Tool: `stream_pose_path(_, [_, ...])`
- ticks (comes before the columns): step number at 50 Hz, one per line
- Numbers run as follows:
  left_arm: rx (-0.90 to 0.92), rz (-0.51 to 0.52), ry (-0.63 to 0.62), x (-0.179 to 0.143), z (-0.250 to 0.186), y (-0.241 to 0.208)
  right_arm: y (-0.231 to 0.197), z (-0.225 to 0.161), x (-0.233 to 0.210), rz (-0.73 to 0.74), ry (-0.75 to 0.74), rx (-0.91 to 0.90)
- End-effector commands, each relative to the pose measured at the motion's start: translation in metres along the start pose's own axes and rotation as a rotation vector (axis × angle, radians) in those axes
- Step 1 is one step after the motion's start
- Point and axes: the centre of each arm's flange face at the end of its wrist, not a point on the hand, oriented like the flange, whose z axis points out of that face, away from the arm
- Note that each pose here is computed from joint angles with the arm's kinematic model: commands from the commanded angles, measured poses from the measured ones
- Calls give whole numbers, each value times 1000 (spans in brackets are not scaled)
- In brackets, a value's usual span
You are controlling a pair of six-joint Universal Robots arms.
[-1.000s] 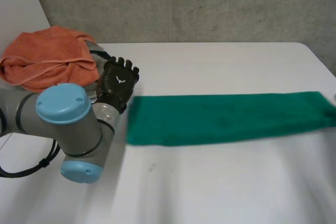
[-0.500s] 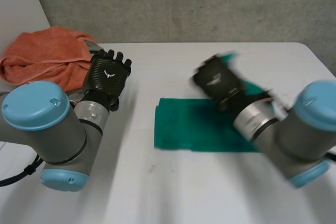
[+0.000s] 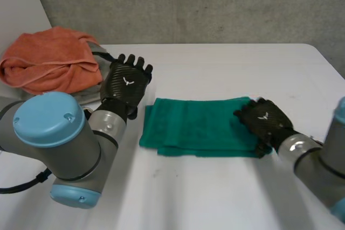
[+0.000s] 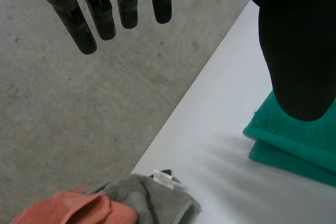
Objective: Fold the laundry.
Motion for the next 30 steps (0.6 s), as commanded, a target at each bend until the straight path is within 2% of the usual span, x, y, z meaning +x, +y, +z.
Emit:
stream_pose_path(1, [5,-2,11,4,-1,-1,29,2,13,68,-29,-75])
stream_pose_path(5, [0,-1,15,5,-2,0,41,7,43,62,118,-108])
stream_pose_path(8, [1,-1,14,5,-3,-1,30,5,60,24,214,-76])
stream_pose_path(12, [7,-3,6,2,-3,-4,12,2,64,-49,242,-24])
stream_pose_path(16, [15,-4,-3,-1,-4,-7,-26,4,31,-171,162,109])
stream_pose_path(17, [14,-6,-7,-3,-4,-7,-45,4,10,-203,111,185])
stream_pose_path(22, [6,-5,-16,-5,-4,-6,-82,-6,-53,-283,-35,415])
stream_pose_path(26, [6,-46,-27,-10,-4,-6,-75,-14,-106,-306,-201,476])
stream_pose_path(30, [-2,-117,-24,-12,-5,-7,-57,-9,-129,-292,-283,442])
